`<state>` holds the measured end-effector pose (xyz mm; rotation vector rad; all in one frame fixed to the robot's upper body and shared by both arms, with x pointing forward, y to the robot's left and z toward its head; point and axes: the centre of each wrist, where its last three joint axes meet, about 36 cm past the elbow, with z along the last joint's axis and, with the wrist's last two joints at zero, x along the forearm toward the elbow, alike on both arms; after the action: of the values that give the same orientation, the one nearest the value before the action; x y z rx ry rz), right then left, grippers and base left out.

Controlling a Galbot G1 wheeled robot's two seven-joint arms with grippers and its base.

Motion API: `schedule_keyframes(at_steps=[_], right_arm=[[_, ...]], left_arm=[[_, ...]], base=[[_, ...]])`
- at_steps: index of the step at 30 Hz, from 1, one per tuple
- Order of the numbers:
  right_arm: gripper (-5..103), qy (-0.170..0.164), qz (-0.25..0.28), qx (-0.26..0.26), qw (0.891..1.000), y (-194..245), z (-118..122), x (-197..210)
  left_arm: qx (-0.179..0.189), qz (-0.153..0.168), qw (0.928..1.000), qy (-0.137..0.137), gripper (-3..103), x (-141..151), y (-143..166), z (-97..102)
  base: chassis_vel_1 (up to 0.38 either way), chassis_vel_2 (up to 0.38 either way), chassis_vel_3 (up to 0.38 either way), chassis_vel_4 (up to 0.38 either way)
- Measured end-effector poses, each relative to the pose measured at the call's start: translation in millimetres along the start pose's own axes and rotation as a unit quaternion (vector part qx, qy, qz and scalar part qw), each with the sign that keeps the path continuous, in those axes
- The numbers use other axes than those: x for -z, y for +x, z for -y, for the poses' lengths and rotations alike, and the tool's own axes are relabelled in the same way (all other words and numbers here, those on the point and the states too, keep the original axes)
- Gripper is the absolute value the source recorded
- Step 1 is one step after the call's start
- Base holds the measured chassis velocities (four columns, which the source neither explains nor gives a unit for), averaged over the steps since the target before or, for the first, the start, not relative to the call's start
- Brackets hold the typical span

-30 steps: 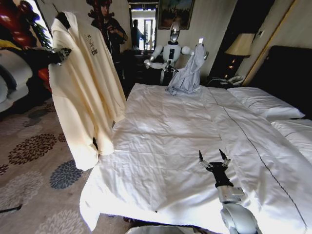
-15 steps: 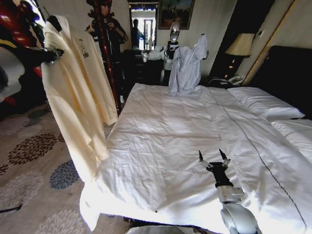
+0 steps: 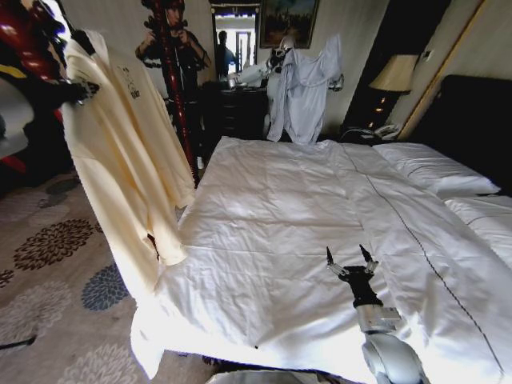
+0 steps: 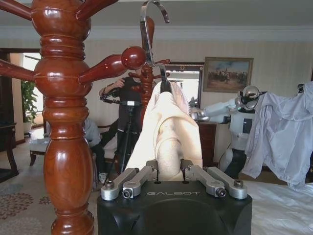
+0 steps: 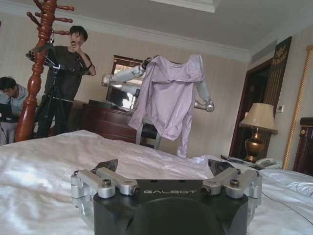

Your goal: Pick up the clothes from the bed and hang them on the clothes hanger.

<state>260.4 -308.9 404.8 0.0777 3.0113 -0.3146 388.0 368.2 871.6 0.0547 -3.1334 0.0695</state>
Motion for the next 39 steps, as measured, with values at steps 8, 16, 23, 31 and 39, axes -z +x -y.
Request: schedule_keyframes(at_steps=[8,16,23,31,39], right_arm=[[100,0.000,0.000,0.000,1.000,0,0,0],[100,0.000,0.000,0.000,1.000,0,0,0],[100,0.000,0.000,0.000,1.000,0,0,0],[100,0.000,0.000,0.000,1.000,0,0,0],[100,0.000,0.000,0.000,1.000,0,0,0]], left_arm=[[0.010,-0.003,0.9999,0.009,18,-2,-1,-5.7],[0.012,-0.004,0.9997,0.022,18,-5,-8,-6.6],[0.020,-0.005,0.9994,0.029,18,-10,-12,-4.8],[0.028,-0.005,0.9991,0.033,18,-12,-15,-9.0],[0.041,-0.016,0.9981,0.042,18,-23,-22,-16.8]], base=[[0.000,0.000,0.000,0.000],[0.000,0.000,0.000,0.000],[0.000,0.000,0.000,0.000],[0.000,0.000,0.000,0.000],[0.000,0.000,0.000,0.000]])
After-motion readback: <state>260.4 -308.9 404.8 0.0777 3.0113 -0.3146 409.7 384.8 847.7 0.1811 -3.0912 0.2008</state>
